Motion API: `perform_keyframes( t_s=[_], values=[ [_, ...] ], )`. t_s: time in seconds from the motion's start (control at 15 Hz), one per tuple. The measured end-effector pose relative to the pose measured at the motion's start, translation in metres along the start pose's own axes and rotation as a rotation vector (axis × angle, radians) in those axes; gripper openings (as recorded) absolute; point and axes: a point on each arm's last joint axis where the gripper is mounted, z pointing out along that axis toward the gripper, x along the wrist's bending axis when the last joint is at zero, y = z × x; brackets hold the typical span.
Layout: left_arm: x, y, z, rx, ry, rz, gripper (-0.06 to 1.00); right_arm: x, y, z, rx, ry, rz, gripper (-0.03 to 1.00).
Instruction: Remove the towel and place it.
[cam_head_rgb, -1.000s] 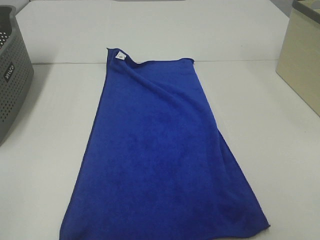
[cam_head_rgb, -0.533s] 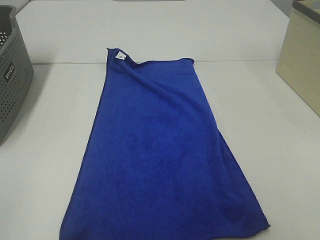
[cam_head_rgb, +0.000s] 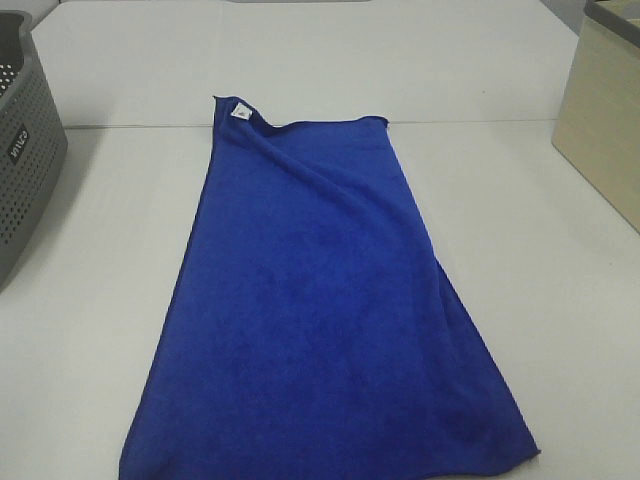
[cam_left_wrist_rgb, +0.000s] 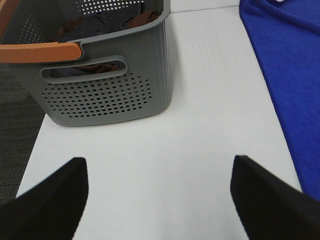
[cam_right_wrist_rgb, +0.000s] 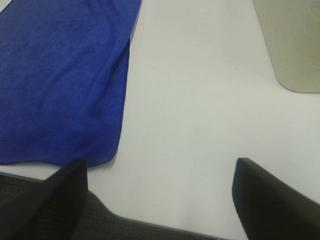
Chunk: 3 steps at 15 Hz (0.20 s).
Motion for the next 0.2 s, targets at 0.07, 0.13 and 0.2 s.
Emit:
perform_keyframes(
  t_s=[0.07,0.13,0.2],
  values=[
    [0.0000,0.0000,0.0000,0.000,0.000,0.000,0.74,0.0000,0.0000,0.0000,0.000,0.000,0.000,0.78],
    [0.0000,0.0000,0.0000,0.000,0.000,0.000,0.74,0.0000,0.0000,0.0000,0.000,0.000,0.000,0.78],
    [0.0000,0.0000,0.0000,0.000,0.000,0.000,0.74,0.0000,0.0000,0.0000,0.000,0.000,0.000,0.78]
  ],
)
